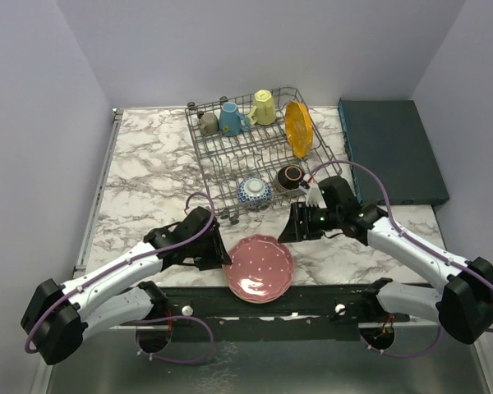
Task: Load the mixed dishes into the dish rack
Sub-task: Pick up the plate at the center of the board.
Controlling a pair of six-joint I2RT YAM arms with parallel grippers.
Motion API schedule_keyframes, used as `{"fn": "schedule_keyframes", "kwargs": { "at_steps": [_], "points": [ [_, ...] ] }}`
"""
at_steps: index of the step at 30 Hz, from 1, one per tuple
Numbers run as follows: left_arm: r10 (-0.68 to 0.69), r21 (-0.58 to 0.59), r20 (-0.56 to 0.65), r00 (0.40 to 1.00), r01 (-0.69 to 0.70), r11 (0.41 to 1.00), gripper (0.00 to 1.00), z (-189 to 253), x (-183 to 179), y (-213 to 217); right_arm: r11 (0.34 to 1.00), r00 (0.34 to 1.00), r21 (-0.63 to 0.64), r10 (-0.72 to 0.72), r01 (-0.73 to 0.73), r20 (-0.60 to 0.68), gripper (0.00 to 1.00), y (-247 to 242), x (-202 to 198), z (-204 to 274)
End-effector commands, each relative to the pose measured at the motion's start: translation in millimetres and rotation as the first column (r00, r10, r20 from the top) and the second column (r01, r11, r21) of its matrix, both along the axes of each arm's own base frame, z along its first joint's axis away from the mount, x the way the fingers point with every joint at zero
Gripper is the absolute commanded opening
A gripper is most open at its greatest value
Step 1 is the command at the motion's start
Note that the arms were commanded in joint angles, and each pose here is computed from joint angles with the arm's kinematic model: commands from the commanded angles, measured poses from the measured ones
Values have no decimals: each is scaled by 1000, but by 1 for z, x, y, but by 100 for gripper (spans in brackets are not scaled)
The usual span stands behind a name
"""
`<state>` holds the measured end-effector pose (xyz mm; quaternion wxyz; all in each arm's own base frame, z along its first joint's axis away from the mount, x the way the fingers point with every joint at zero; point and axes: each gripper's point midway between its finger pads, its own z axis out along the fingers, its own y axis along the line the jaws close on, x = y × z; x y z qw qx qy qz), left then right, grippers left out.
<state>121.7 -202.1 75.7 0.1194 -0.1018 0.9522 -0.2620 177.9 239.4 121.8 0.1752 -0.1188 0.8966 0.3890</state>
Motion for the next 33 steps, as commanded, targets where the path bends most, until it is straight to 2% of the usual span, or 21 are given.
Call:
{"fn": "schedule_keyframes", "kwargs": {
  "at_steps": [1, 12, 33],
  "points": [
    [21, 28, 14, 1000, -21, 999, 40, -10, 1, 0, 1000, 1000, 1, -19, 19, 22, 61, 6, 3, 4],
    [28, 47, 27, 999, -29, 998, 32, -18, -1, 6, 1000, 999, -3, -31, 31, 17, 61, 10, 1, 5],
    [-8, 68, 35, 999, 5, 998, 29, -22, 5, -1, 999, 999, -27, -32, 32, 3, 60, 16, -5, -2]
  ]
}}
